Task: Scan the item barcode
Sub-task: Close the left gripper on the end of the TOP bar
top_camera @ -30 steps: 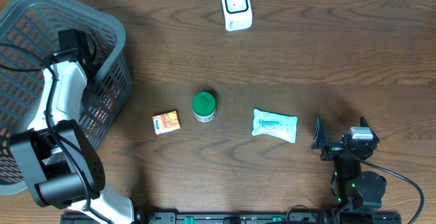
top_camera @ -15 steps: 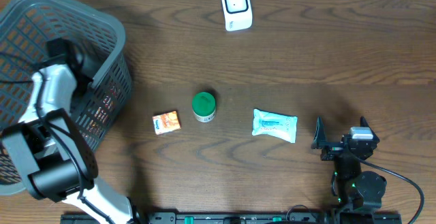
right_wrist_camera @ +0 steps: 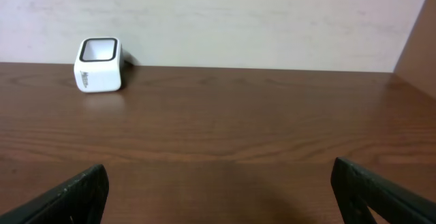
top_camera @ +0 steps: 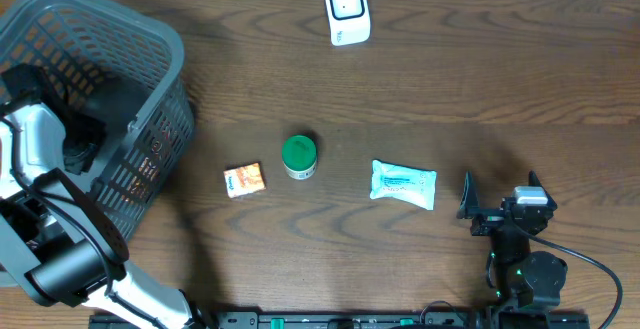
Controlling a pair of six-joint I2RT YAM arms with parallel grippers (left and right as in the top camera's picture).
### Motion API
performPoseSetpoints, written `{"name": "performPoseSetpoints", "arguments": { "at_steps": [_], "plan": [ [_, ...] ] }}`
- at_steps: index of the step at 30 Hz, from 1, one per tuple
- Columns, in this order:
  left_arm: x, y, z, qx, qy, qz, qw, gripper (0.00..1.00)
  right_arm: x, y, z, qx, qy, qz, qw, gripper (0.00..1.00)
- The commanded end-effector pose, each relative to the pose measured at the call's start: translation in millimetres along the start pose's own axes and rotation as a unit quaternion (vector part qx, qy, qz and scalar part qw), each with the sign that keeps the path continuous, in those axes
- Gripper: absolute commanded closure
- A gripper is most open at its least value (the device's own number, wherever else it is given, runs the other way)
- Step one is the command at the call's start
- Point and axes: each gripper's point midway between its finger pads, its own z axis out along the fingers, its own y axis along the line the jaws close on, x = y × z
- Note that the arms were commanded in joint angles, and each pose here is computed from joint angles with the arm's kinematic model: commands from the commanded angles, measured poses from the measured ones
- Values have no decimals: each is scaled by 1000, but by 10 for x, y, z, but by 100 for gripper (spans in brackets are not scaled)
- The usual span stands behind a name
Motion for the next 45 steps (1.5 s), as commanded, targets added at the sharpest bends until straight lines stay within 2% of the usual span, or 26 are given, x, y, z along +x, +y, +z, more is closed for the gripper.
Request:
{"name": "performPoseSetpoints", "arguments": {
  "at_steps": [1, 16, 25, 34, 37, 45],
  "plan": [
    [-115, -117, -75, 25, -18, 1, 1000, 51, 17, -37, 1, 9, 2, 9, 1000, 1],
    [-602, -346, -161, 89, -105, -32, 990, 35, 17, -38, 1, 9, 2, 9, 1000, 1],
    [-912, 30, -160, 83, -122, -107, 983, 34, 17, -37, 1, 9, 2, 9, 1000, 1],
    [-973, 373, -133, 60, -109, -140, 982, 33, 17, -37, 1, 9, 2, 9, 1000, 1],
    [-922, 310, -165, 68, -101, -120, 985, 33, 17, -38, 1, 9, 2, 9, 1000, 1],
    [-810, -121, -536, 126, -124, 15, 984, 31, 17, -38, 1, 9, 2, 9, 1000, 1]
  ]
}}
